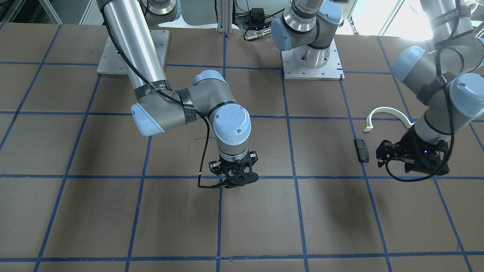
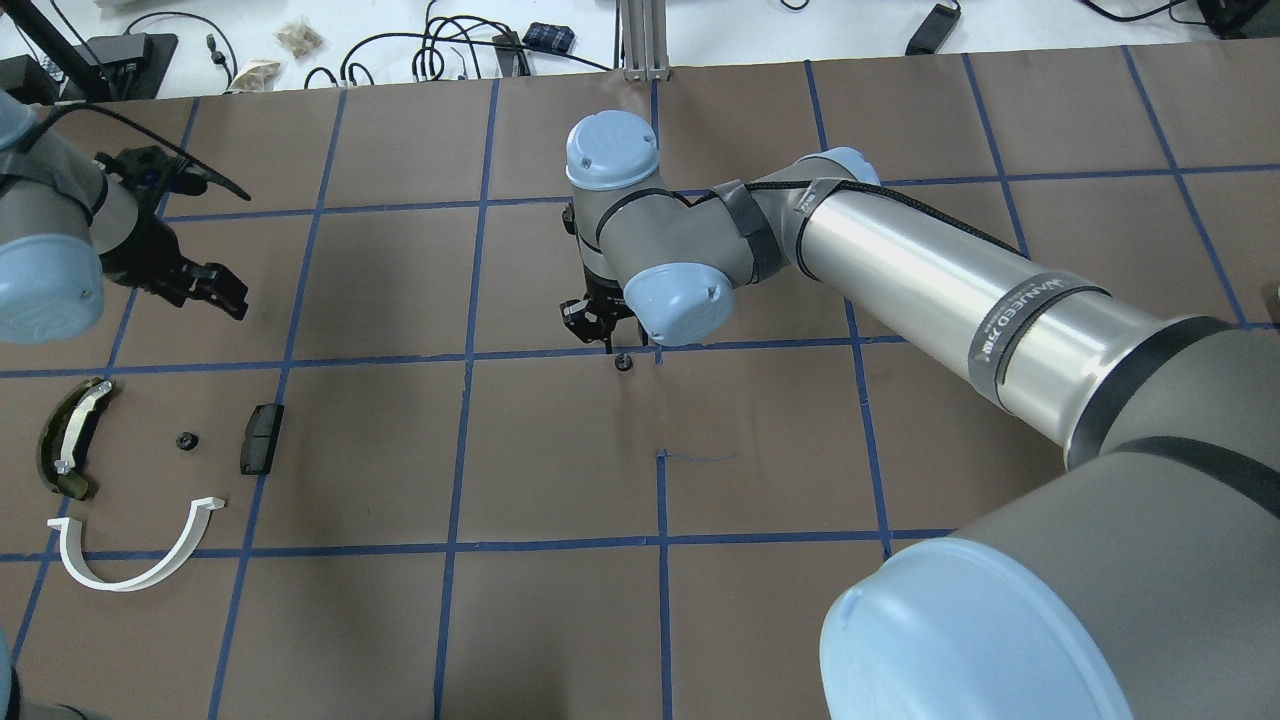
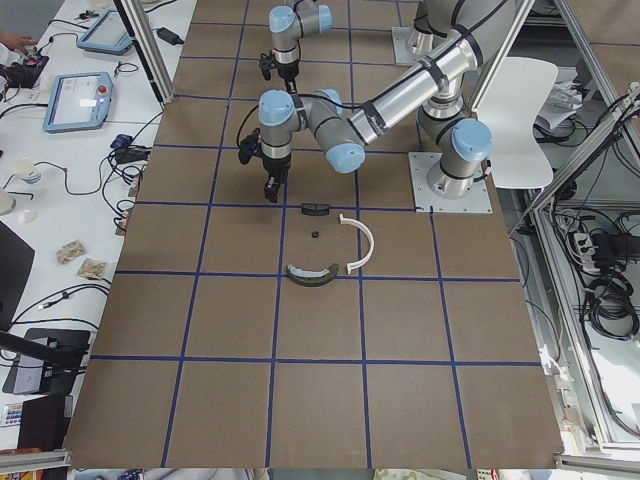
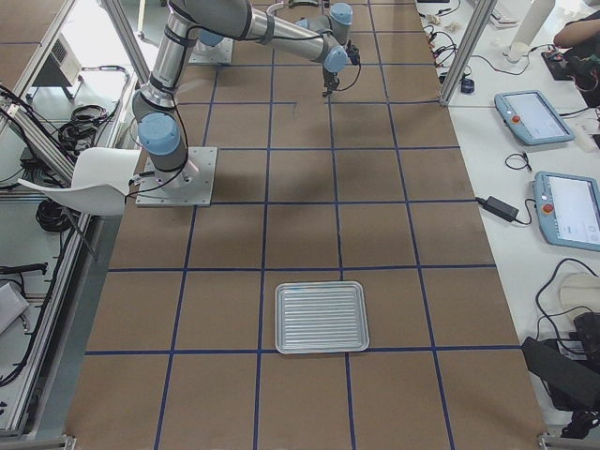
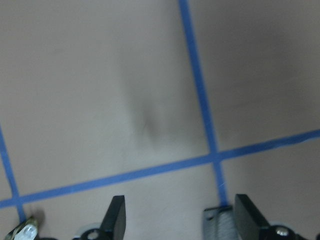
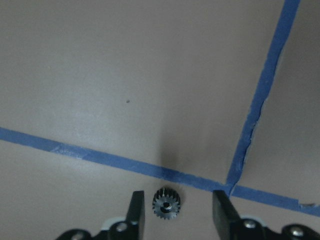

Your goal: Place bearing gear from tray to pile

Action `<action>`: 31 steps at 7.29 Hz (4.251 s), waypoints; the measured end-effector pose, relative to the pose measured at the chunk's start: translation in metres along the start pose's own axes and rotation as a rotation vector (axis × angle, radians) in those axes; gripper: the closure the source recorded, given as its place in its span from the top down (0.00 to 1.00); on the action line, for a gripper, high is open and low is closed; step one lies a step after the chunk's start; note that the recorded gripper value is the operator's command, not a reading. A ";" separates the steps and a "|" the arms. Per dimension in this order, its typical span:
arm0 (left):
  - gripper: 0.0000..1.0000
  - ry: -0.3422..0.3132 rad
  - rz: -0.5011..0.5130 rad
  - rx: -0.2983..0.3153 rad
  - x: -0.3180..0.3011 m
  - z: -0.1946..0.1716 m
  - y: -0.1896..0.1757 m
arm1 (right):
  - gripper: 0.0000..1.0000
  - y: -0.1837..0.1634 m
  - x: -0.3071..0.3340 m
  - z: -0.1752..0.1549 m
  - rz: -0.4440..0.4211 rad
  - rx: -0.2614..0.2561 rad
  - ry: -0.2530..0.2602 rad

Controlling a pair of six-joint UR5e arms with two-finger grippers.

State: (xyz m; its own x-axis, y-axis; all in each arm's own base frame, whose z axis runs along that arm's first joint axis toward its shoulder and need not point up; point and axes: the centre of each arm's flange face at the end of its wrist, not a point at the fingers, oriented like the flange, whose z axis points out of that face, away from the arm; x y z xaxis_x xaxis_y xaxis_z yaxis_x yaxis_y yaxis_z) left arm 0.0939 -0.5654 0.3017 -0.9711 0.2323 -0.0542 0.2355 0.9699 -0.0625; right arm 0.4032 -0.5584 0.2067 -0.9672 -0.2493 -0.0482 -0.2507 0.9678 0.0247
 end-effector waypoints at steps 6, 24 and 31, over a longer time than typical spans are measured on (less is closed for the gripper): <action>0.81 0.087 -0.184 -0.030 0.227 0.022 -0.015 | 1.00 0.028 0.116 -0.174 0.133 0.054 0.006; 0.60 0.028 -0.291 -0.108 0.433 0.102 -0.068 | 1.00 0.115 0.213 -0.307 0.159 0.138 0.018; 0.00 0.021 -0.290 -0.118 0.433 0.109 -0.068 | 1.00 0.114 0.214 -0.307 0.155 0.139 0.017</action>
State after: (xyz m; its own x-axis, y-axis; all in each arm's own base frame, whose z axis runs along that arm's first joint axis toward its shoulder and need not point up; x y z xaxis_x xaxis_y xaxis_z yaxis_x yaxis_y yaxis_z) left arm -0.3383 -0.5389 0.1742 -0.9980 -0.0551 -0.0299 -0.0564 0.9974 0.0444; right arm 0.1553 -0.5126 0.5054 -0.9947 -0.0963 -0.0372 -0.0919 0.9900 -0.1073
